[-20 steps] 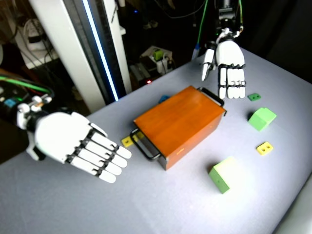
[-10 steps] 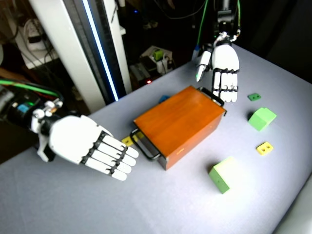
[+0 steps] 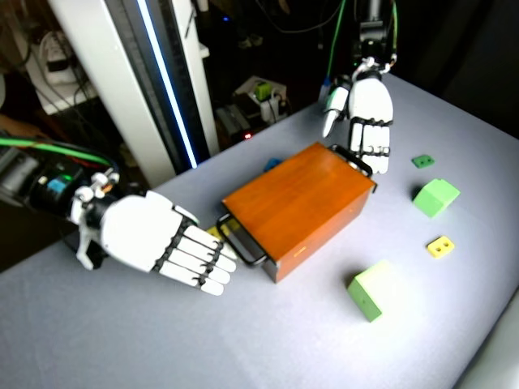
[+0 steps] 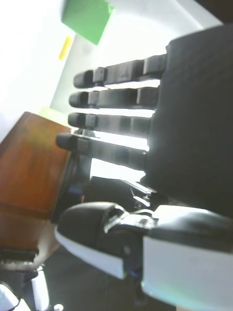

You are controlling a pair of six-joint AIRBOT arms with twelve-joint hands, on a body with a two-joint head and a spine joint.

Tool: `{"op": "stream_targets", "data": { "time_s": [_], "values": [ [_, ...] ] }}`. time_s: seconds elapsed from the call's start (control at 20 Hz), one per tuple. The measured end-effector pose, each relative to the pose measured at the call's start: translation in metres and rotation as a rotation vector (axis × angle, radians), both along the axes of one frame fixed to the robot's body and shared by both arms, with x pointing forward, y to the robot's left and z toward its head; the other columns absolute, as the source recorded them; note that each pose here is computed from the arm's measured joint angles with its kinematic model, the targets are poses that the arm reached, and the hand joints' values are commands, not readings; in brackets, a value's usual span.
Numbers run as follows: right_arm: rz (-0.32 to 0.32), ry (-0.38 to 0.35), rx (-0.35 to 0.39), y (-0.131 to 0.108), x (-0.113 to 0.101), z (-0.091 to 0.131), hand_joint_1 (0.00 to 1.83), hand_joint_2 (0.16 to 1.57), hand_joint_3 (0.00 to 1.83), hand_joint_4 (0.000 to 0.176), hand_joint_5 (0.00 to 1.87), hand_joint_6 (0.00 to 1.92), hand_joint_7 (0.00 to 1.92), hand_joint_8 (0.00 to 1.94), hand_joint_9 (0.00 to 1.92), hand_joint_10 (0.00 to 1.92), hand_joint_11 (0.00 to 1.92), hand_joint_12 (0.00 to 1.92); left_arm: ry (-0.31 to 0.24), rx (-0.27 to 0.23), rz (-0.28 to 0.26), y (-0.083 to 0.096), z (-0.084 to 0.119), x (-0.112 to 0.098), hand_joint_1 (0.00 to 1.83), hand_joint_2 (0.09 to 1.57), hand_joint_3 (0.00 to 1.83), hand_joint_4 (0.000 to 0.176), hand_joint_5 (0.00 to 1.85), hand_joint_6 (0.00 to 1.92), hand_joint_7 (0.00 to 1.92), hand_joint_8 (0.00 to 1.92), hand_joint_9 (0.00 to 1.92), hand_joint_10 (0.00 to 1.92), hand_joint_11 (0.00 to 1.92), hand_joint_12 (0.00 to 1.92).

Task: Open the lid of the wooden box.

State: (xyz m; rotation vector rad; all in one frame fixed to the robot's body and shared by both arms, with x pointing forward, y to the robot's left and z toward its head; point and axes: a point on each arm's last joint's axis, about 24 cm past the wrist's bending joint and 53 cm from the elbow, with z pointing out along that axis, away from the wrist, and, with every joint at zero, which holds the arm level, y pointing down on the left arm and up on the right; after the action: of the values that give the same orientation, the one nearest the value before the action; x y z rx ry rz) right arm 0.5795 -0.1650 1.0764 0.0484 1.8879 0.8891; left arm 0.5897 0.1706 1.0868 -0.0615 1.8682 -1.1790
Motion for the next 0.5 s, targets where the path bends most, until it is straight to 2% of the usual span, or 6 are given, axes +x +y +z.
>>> {"op": "stream_targets", "data": {
  "time_s": [0.15,0.2,0.25,0.35,0.45,0.5],
  "values": [
    [0.0,-0.001,0.001,-0.0001,0.0,0.0003,0.32,1.43,0.0,0.0,0.01,0.0,0.0,0.0,0.0,0.0,0.0,0.0,0.0,0.001,0.0,0.0,-0.0002,0.0,0.07,1.45,0.01,0.0,0.0,0.0,0.0,0.0,0.0,0.0,0.0,0.0],
    [0.0,0.0,0.001,0.0001,-0.0004,0.0007,0.34,1.43,0.0,0.0,0.0,0.0,0.0,0.0,0.0,0.0,0.0,0.0,-0.001,0.003,0.0,0.0005,-0.0002,0.0003,0.08,1.45,0.0,0.006,0.0,0.0,0.0,0.0,0.0,0.0,0.0,0.0],
    [-0.004,0.0,0.003,-0.0008,-0.0002,0.0015,0.35,1.42,0.0,0.0,0.0,0.0,0.0,0.0,0.0,0.0,0.0,0.0,-0.001,0.002,0.001,0.0006,-0.0001,0.0005,0.15,1.44,0.0,0.004,0.0,0.0,0.0,0.0,0.0,0.0,0.0,0.0],
    [-0.01,-0.005,0.008,-0.0022,0.001,0.0037,0.43,1.4,0.0,0.0,0.0,0.0,0.0,0.0,0.0,0.0,0.0,0.0,0.0,0.001,0.001,0.0007,-0.0001,0.0006,0.19,1.44,0.0,0.026,0.0,0.0,0.0,0.0,0.0,0.0,0.0,0.0],
    [-0.012,-0.005,0.01,-0.0027,0.0013,0.0043,0.37,1.4,0.0,0.0,0.0,0.0,0.0,0.0,0.0,0.0,0.0,0.0,-0.001,0.001,0.001,0.0007,0.0,0.0006,0.25,1.43,0.0,0.043,0.0,0.0,0.0,0.0,0.0,0.0,0.0,0.0],
    [-0.014,-0.006,0.012,-0.0031,0.0016,0.0047,0.34,1.4,0.0,0.0,0.0,0.0,0.0,0.0,0.0,0.0,0.0,0.0,-0.001,0.001,0.001,0.0008,0.0001,0.0007,0.28,1.42,0.0,0.045,0.0,0.0,0.0,0.0,0.0,0.0,0.0,0.0]
  ]
}}
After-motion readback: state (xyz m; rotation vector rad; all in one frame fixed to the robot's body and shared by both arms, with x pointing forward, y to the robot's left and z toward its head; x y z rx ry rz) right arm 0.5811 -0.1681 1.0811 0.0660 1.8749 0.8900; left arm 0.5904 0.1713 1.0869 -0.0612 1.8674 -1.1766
